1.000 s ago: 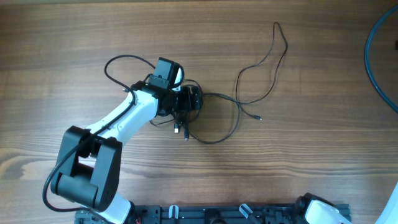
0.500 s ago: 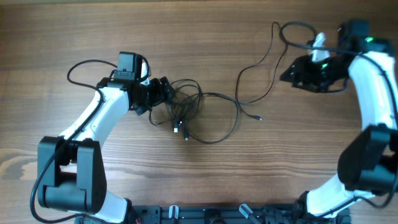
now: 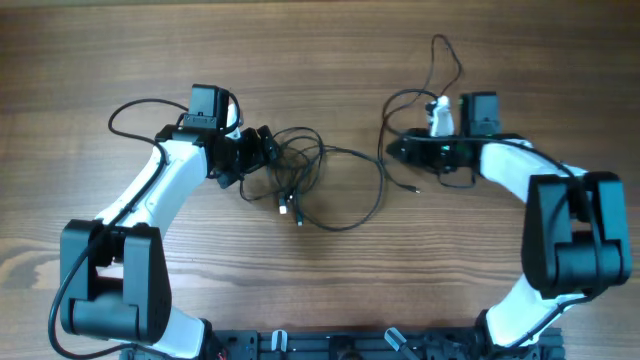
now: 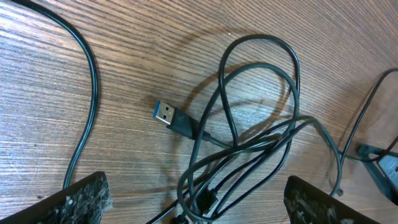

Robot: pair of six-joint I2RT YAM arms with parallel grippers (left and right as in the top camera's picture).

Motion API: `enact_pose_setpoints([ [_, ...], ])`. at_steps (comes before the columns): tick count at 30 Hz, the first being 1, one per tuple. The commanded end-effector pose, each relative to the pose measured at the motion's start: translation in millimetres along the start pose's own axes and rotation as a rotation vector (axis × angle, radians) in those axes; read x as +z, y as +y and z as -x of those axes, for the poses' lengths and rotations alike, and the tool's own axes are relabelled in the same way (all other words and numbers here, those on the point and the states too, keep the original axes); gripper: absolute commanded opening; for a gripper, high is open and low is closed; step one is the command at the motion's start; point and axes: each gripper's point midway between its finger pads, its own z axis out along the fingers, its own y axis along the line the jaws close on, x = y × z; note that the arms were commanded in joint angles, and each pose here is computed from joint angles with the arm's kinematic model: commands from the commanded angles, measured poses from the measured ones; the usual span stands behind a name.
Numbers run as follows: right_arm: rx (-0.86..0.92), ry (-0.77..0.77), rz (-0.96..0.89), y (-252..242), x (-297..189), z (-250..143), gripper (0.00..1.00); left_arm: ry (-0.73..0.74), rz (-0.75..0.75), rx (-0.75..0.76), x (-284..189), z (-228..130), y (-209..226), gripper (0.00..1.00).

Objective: Untangle cables

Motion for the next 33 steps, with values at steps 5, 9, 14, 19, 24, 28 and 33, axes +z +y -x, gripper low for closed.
enact_pose_setpoints([
  [5,0.061,-0.059,-0.176,20,36,-9,0.51,0.001,-0.01,-0.006,-5,-2,-3,0.92],
  [9,0.086,-0.141,-0.188,35,45,1,0.39,0.007,-0.006,-0.008,-5,-3,-2,0.92],
  [14,0.159,-0.219,-0.254,25,42,11,0.15,0.016,-0.001,-0.012,-5,-5,-1,0.92],
  [19,-0.014,-0.238,-0.243,39,23,23,0.05,0.019,0.001,-0.013,-5,-6,0,0.92],
  [24,-0.305,-0.357,-0.14,129,-67,48,0.04,0.018,0.001,-0.009,-5,-6,0,0.92],
  [28,-0.493,-0.673,0.034,240,-202,65,0.04,0.018,0.001,-0.009,-5,-6,0,0.92],
  [33,-0.664,-0.944,0.159,309,-301,59,0.04,0.014,-0.001,-0.008,-5,-5,-1,0.92],
])
